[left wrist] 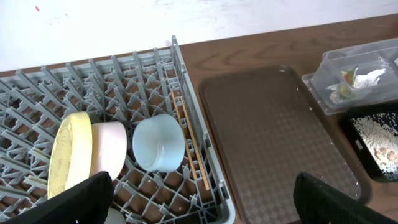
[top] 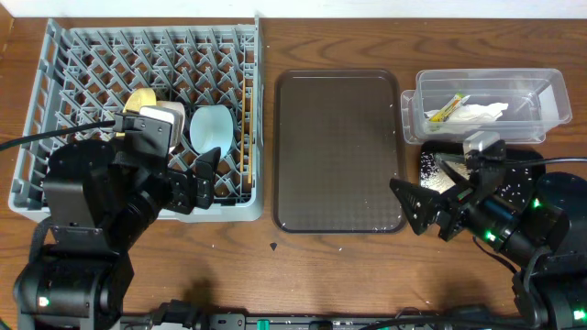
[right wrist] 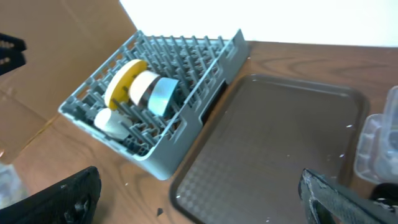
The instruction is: Sort waste into correct bins and load items into the dishwasher
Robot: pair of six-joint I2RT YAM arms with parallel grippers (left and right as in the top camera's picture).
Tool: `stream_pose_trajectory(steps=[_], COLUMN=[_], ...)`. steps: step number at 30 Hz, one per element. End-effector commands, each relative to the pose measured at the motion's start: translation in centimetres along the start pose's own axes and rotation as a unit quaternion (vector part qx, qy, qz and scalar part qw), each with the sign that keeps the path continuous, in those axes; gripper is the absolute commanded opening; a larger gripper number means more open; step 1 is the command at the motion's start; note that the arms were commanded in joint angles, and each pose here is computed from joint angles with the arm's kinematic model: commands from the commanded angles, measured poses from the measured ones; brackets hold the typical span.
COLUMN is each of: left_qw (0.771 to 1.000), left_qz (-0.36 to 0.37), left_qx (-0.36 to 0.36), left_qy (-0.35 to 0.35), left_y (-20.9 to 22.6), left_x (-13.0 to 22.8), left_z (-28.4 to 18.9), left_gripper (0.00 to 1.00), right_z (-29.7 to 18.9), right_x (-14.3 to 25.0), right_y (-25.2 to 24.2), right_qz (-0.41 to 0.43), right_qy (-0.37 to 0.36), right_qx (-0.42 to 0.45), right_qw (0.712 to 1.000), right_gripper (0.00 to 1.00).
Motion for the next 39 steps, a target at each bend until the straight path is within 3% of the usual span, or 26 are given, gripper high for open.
stream_pose_trajectory(steps=[1,6,14,26,39], left_qw=[1.0,1.0,1.0,1.0,1.0], left_qz=[0.0,0.0,0.0,0.0,0.0], left_qx=[0.01,0.01,0.009,0.009,0.009], left_qy=[-0.005,-0.004,-0.004,-0.005,-0.004], left_y=[-0.2,-0.2,-0.2,-0.2,-0.2], left_x=[-0.1,-0.1,-0.1,-0.1,-0.1], left_z=[-0.1,-0.1,-0.1,-0.1,-0.1], left_gripper=[0.93,0.93,0.93,0.93,0.93], right_z=[-0.4,-0.9,-2.6,-0.6,2.4], right_x=[-1.1,-1.2,0.7,9.6,11.6], right_y=[-0.3,-0.3,-4.7,-9.9,-13.0], right_qz=[-0.045,-0.079,-0.085,-0.125,-0.147], right_qy=[-0.037,-0.054,-0.16,-0.255,-0.296], right_qx=[0.04,0.056,0.181,0.159,0.142], right_qw=[0.997,0.994,0.967,0.946,0.933], right_gripper=[0.99,0.99,0.99,0.99,0.99])
Point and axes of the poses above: each gripper's point midway between its finger pads, its own z axis out along the fingers, its own y axis along the line the jaws close on, x = y × z, the point moved 8 cm from there along -z, back along the fingers, and after that the axes turned 13 degrees about z, right-handed, at the moved point
